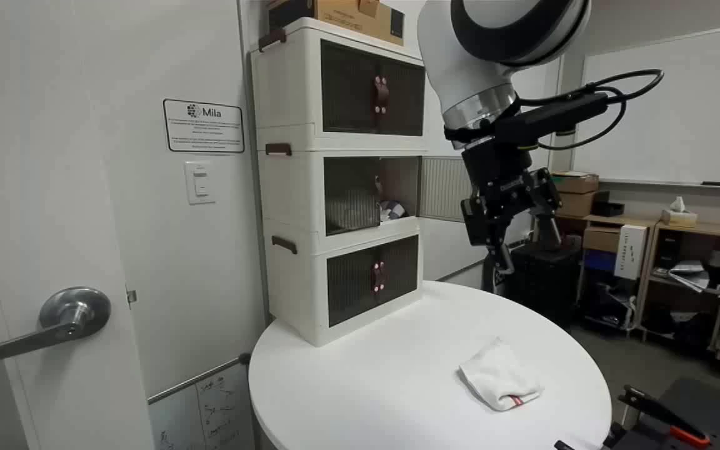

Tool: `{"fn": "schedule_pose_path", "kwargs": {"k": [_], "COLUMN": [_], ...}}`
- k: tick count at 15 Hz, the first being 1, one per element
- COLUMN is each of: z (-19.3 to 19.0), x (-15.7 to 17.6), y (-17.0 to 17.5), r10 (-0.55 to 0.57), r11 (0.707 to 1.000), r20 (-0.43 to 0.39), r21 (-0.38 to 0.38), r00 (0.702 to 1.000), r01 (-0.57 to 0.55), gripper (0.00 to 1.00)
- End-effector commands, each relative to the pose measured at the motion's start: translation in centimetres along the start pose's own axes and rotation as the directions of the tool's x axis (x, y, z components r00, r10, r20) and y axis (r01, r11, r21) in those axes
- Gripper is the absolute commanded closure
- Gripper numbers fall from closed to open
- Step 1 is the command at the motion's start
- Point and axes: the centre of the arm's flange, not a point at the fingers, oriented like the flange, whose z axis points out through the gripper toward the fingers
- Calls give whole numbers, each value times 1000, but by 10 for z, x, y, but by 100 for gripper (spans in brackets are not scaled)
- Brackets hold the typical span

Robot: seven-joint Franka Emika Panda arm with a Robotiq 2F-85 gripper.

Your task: Put the towel in the middle cabinet

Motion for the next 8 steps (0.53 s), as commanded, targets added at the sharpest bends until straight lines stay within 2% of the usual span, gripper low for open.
{"fn": "schedule_pose_path", "kwargs": {"k": [1, 4, 8], "z": [0, 16, 63], "x": [0, 11, 43], "y": [0, -4, 2], "r10": [0, -13, 17], "r11": [1000, 1000, 999], "r20": [-1, -12, -54], "r21": [0, 8, 48], "r00": [1000, 1000, 998], "r01": [0, 13, -14], "gripper": [0, 0, 0]}}
